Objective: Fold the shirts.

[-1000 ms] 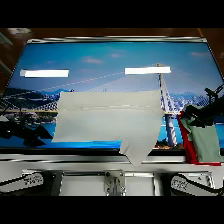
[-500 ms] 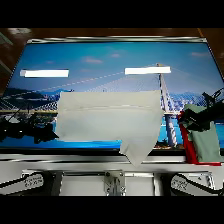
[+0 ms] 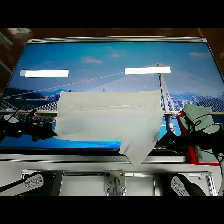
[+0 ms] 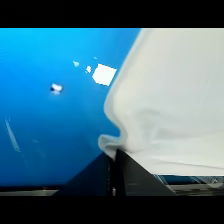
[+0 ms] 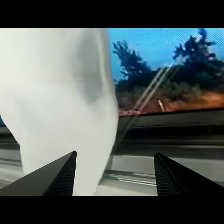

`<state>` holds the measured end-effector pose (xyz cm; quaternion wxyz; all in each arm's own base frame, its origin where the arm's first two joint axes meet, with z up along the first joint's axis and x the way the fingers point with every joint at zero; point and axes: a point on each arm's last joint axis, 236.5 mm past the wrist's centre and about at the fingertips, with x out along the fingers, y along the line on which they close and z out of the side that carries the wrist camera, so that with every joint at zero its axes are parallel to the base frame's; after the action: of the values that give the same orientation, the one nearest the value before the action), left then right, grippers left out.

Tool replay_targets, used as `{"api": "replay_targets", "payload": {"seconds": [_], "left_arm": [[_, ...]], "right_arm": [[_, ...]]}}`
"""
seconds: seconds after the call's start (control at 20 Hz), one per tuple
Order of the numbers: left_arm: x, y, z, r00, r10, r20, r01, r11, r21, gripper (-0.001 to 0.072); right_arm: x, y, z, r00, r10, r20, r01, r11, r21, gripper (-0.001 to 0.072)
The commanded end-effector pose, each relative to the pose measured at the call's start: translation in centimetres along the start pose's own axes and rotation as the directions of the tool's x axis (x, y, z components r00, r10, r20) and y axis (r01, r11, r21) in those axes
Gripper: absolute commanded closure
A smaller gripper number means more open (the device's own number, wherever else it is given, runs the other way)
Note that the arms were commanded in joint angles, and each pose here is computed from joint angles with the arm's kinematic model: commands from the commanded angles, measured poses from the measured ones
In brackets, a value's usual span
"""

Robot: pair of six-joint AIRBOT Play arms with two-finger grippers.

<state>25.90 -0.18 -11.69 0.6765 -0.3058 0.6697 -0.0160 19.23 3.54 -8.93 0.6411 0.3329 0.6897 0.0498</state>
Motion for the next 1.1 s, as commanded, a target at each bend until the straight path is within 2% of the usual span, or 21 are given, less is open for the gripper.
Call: {"api": "replay_targets", "payload": {"seconds": [0.0,0.2,0.35,0.45,0.5,0.55,0.6,0.65,0.75,0.85,0.95,1.05], "left_arm": [[-0.3,-0.4,-0.2,1.000,-0.009,-0.005,0.009,1.000,0.007,0.0672],[-0.3,-0.4,-0.2,1.000,-0.008,-0.003,0.008,1.000,0.007,0.0672],[-0.3,-0.4,-0.2,1.000,-0.009,-0.003,0.009,1.000,0.007,0.0671],[-0.3,-0.7,-0.1,1.000,-0.022,0.001,0.022,1.000,-0.001,0.0672],[-0.3,-0.9,0.0,0.999,-0.033,0.004,0.033,0.999,-0.006,0.0672],[-0.3,-1.2,0.1,0.999,-0.042,0.008,0.042,0.999,-0.011,0.0672],[-0.4,-1.2,0.2,0.999,-0.043,0.011,0.043,0.999,-0.009,0.0672],[-0.6,-1.3,0.4,0.999,-0.043,0.017,0.043,0.999,0.006,0.0672],[-1.7,-2.0,2.0,0.997,-0.048,0.061,0.043,0.996,0.082,0.0673],[-5.0,-4.2,5.0,0.981,-0.083,0.175,0.053,0.984,0.168,0.0673],[-8.6,-6.6,8.4,0.951,-0.115,0.288,0.050,0.973,0.224,0.0674],[-10.5,-8.8,11.3,0.927,-0.129,0.352,0.038,0.967,0.254,0.0674]], "right_arm": [[1.8,0.9,0.7,0.992,0.078,0.101,-0.083,0.996,0.041,0.0123],[2.0,0.4,1.3,0.991,0.066,0.114,-0.073,0.996,0.055,0.0123],[4.0,1.0,0.4,0.996,0.084,0.031,-0.085,0.995,0.050,0.0123],[6.2,2.5,-0.5,0.997,0.076,-0.029,-0.076,0.997,-0.008,0.0123],[7.2,2.4,-0.8,0.998,0.044,-0.040,-0.044,0.999,-0.009,0.0183],[7.8,2.4,-0.9,0.999,0.023,-0.047,-0.023,1.000,-0.001,0.0315],[7.9,2.6,-0.8,0.999,0.022,-0.044,-0.022,1.000,-0.012,0.0508],[7.5,3.2,-0.5,0.999,0.034,-0.040,-0.035,0.999,-0.035,0.0642],[4.8,5.9,1.5,0.997,0.073,0.019,-0.069,0.985,-0.161,0.0648],[-0.1,10.0,5.2,0.977,0.124,0.176,-0.068,0.954,-0.293,0.0648],[-5.3,13.5,10.4,0.907,0.175,0.383,-0.065,0.957,-0.282,0.0650],[-7.2,15.2,13.8,0.874,0.192,0.447,-0.056,0.953,-0.299,0.0650]]}}
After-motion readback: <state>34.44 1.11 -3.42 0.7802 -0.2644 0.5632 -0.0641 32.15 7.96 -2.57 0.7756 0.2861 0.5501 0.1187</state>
